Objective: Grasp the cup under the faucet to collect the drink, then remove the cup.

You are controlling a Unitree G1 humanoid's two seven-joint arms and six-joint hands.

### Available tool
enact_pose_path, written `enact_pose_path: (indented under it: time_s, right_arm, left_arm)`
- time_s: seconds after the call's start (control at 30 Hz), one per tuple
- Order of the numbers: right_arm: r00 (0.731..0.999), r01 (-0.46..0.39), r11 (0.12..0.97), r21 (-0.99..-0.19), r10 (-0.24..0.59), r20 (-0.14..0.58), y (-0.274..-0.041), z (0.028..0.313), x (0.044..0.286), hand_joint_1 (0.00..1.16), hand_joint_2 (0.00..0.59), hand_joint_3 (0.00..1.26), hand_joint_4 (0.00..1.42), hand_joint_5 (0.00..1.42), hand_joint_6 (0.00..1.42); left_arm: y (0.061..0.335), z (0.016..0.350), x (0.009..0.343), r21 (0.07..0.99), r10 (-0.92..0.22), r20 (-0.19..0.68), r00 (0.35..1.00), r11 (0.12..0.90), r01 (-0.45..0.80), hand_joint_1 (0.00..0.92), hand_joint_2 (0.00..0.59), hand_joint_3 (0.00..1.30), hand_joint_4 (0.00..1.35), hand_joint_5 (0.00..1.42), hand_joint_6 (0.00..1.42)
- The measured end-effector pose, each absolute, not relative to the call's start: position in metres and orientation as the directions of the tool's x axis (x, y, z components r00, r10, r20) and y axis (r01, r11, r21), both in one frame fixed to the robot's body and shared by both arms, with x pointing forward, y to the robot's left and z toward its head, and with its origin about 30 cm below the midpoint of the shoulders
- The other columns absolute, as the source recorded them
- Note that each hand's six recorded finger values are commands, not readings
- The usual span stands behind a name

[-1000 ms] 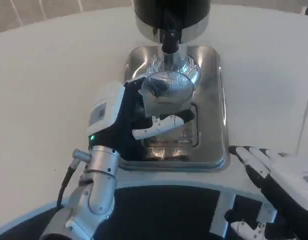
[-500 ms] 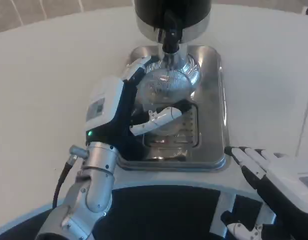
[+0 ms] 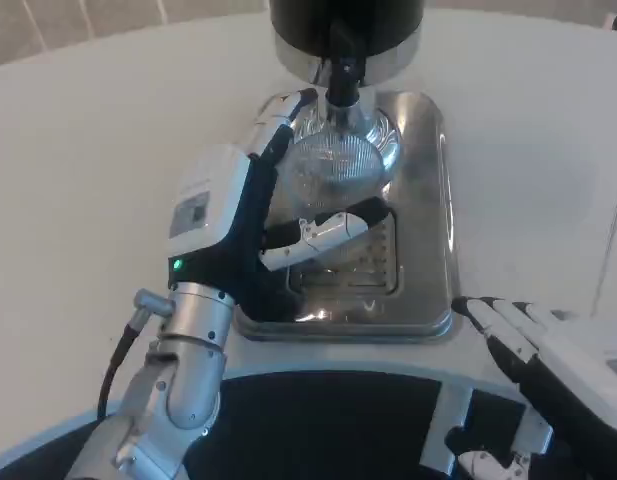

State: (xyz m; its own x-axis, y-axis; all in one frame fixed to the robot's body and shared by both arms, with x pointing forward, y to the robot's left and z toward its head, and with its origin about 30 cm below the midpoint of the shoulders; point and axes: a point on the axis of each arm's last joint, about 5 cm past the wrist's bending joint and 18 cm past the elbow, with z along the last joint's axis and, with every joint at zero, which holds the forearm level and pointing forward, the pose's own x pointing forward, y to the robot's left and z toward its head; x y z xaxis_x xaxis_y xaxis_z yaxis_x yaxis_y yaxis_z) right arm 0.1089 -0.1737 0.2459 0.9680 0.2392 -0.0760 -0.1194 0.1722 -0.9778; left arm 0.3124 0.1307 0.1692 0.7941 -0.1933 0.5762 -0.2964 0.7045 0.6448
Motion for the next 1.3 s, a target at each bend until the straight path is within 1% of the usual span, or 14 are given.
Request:
enact_pose_path:
  time_s: [0.1,0.17,0.33,0.5,0.6,0.7,0.73,0.9,0.93,1.03,1.13,1.3]
  right_arm:
    - [0.968,-0.114,0.182,-0.977,0.24,-0.069,-0.175,0.246,0.108,0.46,0.411,0.0,0.0,0.0,0.0]
    - [0.969,-0.107,0.19,-0.976,0.24,-0.06,-0.176,0.246,0.108,0.46,0.411,0.01,0.0,0.0,0.0]
    - [0.97,-0.092,0.199,-0.976,0.237,-0.043,-0.176,0.247,0.109,0.46,0.411,0.02,0.0,0.0,0.0]
    - [0.969,-0.077,0.24,-0.968,0.248,-0.015,-0.174,0.25,0.112,0.45,0.416,0.02,0.0,0.0,0.0]
    - [0.968,-0.074,0.269,-0.96,0.252,-0.004,-0.173,0.251,0.113,0.45,0.417,0.02,0.0,0.0,0.0]
    - [0.968,-0.059,0.313,-0.948,0.249,0.022,-0.172,0.253,0.116,0.45,0.419,0.02,0.0,0.0,0.01]
    - [0.969,-0.057,0.337,-0.94,0.245,0.029,-0.172,0.255,0.118,0.44,0.41,0.02,0.0,0.0,0.01]
    - [0.968,-0.019,0.476,-0.879,0.23,0.103,-0.172,0.271,0.135,0.4,0.425,0.0,0.0,0.0,0.0]
    - [0.967,-0.021,0.5,-0.866,0.229,0.109,-0.172,0.274,0.14,0.39,0.415,0.0,0.0,0.0,0.0]
    - [0.965,-0.037,0.556,-0.83,0.237,0.116,-0.172,0.282,0.154,0.36,0.424,0.0,0.0,0.0,0.0]
    - [0.958,-0.072,0.616,-0.784,0.262,0.118,-0.17,0.287,0.167,0.34,0.432,0.0,0.0,0.0,0.0]
    - [0.947,-0.102,0.677,-0.729,0.29,0.137,-0.167,0.29,0.179,0.33,0.436,0.0,0.0,0.0,0.0]
  left_arm:
    - [0.136,0.169,0.31,0.652,-0.193,0.567,0.801,0.7,-0.293,0.168,0.026,0.14,0.07,0.25,0.26]
    - [0.144,0.169,0.307,0.644,-0.172,0.559,0.811,0.706,-0.294,0.165,0.027,0.14,0.07,0.25,0.26]
    - [0.16,0.168,0.301,0.651,-0.144,0.552,0.821,0.69,-0.316,0.145,0.027,0.14,0.07,0.25,0.26]
    - [0.179,0.169,0.295,0.644,-0.104,0.55,0.829,0.685,-0.341,0.143,0.034,0.14,0.08,0.25,0.26]
    - [0.186,0.169,0.292,0.654,-0.104,0.544,0.832,0.674,-0.344,0.143,0.035,0.14,0.09,0.25,0.27]
    - [0.192,0.168,0.287,0.672,-0.115,0.533,0.838,0.66,-0.337,0.143,0.036,0.15,0.12,0.25,0.27]
    - [0.196,0.167,0.283,0.681,-0.124,0.53,0.839,0.652,-0.334,0.143,0.036,0.15,0.12,0.25,0.27]
    - [0.209,0.166,0.27,0.706,-0.153,0.526,0.836,0.627,-0.329,0.143,0.036,0.15,0.13,0.26,0.27]
    - [0.21,0.166,0.268,0.71,-0.159,0.525,0.836,0.624,-0.327,0.143,0.036,0.15,0.14,0.26,0.27]
    - [0.217,0.163,0.26,0.731,-0.178,0.505,0.845,0.608,-0.31,0.143,0.036,0.16,0.14,0.26,0.27]
    - [0.224,0.159,0.253,0.747,-0.182,0.482,0.857,0.597,-0.293,0.142,0.037,0.16,0.15,0.26,0.27]
    - [0.232,0.157,0.244,0.753,-0.178,0.467,0.866,0.594,-0.284,0.136,0.038,0.17,0.16,0.27,0.27]
